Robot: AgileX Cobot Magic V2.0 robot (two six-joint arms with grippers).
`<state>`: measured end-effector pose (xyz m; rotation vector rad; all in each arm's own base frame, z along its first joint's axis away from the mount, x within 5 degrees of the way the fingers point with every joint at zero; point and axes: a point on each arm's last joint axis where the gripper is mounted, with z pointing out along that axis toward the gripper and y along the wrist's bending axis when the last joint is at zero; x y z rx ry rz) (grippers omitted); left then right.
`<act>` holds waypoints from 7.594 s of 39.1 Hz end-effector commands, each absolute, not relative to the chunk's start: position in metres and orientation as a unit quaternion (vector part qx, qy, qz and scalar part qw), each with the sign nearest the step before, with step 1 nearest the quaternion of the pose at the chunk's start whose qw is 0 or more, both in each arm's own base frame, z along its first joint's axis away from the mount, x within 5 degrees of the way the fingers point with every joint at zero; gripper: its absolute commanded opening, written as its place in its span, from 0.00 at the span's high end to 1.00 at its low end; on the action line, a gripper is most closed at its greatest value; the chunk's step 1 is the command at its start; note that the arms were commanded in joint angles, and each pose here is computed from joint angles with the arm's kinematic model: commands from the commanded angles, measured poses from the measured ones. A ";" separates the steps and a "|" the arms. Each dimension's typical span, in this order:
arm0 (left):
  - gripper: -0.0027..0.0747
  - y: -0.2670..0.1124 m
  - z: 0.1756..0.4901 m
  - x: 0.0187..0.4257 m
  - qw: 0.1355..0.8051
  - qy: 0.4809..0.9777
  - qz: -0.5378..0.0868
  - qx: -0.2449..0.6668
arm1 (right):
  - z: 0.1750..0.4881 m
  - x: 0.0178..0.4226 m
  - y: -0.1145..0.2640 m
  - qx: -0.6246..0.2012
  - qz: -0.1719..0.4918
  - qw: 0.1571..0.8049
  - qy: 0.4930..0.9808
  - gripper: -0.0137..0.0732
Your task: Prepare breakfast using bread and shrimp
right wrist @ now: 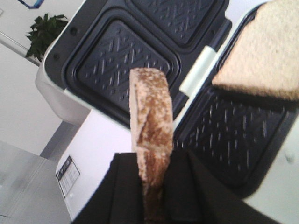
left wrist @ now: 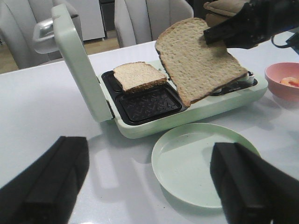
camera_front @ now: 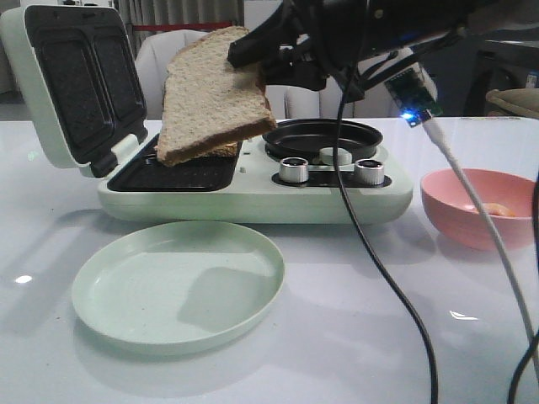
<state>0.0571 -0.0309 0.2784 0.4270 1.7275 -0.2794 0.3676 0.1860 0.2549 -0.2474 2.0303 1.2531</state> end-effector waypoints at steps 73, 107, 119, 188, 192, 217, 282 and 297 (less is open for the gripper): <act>0.21 -0.030 0.293 0.058 0.654 0.726 -0.128 0.167 | 0.343 0.407 0.225 -0.172 0.291 0.566 0.752 0.15; 0.21 -0.030 0.293 0.058 0.654 0.726 -0.128 0.167 | 0.385 0.220 0.150 -0.296 0.286 0.464 0.784 0.15; 0.21 -0.030 0.293 0.058 0.654 0.726 -0.128 0.167 | 0.394 0.199 0.097 -0.217 0.097 0.522 0.819 0.15; 0.21 -0.030 0.293 0.058 0.654 0.726 -0.128 0.167 | 0.280 0.057 0.026 -0.127 0.180 0.705 0.674 0.15; 0.21 -0.030 0.293 0.058 0.654 0.726 -0.128 0.167 | 0.280 0.057 0.026 -0.127 0.180 0.705 0.674 0.15; 0.21 -0.029 0.296 0.059 0.666 0.717 -0.126 0.161 | 0.280 0.057 0.026 -0.127 0.180 0.705 0.674 0.15; 0.44 0.025 0.403 0.294 0.551 0.797 -0.215 -0.118 | 0.280 0.057 0.026 -0.127 0.180 0.705 0.674 0.15; 0.44 0.035 0.385 0.366 0.491 0.808 -0.299 -0.128 | 0.280 0.057 0.026 -0.127 0.180 0.705 0.674 0.15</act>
